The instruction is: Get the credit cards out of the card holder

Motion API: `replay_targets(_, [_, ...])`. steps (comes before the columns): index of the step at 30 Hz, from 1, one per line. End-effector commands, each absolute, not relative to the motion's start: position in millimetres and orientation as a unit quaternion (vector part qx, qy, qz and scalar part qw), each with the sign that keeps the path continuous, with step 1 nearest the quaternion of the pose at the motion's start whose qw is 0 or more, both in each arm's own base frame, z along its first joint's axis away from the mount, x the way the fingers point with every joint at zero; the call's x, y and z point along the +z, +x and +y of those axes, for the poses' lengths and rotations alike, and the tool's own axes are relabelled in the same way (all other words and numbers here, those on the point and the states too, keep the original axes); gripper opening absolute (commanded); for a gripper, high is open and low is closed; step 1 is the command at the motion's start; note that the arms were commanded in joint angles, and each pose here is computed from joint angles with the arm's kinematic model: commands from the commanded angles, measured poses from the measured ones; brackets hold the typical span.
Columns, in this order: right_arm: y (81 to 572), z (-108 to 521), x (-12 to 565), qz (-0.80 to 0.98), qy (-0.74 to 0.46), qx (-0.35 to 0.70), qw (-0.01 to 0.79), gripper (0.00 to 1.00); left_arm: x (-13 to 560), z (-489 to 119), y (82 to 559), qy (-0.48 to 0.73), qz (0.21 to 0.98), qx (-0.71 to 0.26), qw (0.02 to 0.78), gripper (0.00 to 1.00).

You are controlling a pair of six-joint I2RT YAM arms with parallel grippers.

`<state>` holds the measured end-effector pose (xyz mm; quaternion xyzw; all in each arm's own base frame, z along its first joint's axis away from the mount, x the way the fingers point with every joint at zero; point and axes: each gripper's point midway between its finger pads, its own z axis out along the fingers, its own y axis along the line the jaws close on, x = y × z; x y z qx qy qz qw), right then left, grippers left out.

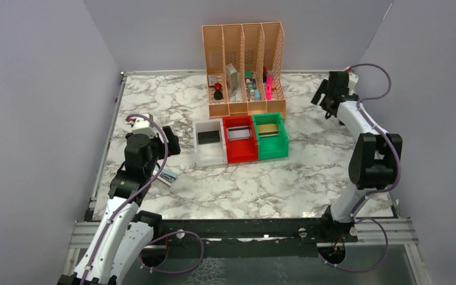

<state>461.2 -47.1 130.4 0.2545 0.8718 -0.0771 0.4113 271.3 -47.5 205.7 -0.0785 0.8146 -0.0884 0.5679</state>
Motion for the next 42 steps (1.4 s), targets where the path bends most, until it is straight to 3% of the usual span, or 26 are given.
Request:
replay_targets(1, [474,-101,127,0.849,0.32,-0.125,0.402,0.99,203,-46,273,-0.077,0.816,-0.085,0.567,0.97])
replay_targets(14, [523,-174,90,0.845,0.351,-0.156,0.373,1.0,197,-47,276,-0.078,0.822,-0.092,0.556,0.97])
replay_targets(22, [549,-187,61,0.859,0.344,-0.144,0.352,0.97,198,-46,277,-0.081,0.82,-0.1,0.558,0.97])
replay_targets(31, [523,-150,-22,0.896,0.346,-0.072,0.269,0.87,196,-46,278,-0.086,0.821,-0.106,0.555,0.97])
replay_targets(36, [506,-121,-32,0.906,0.336,-0.005,0.258,0.78,195,-45,278,-0.087,0.821,-0.107,0.555,0.97])
replay_targets(42, [469,-107,-23,0.911,0.326,0.006,0.252,0.77,195,-45,278,-0.088,0.82,-0.109,0.555,0.96])
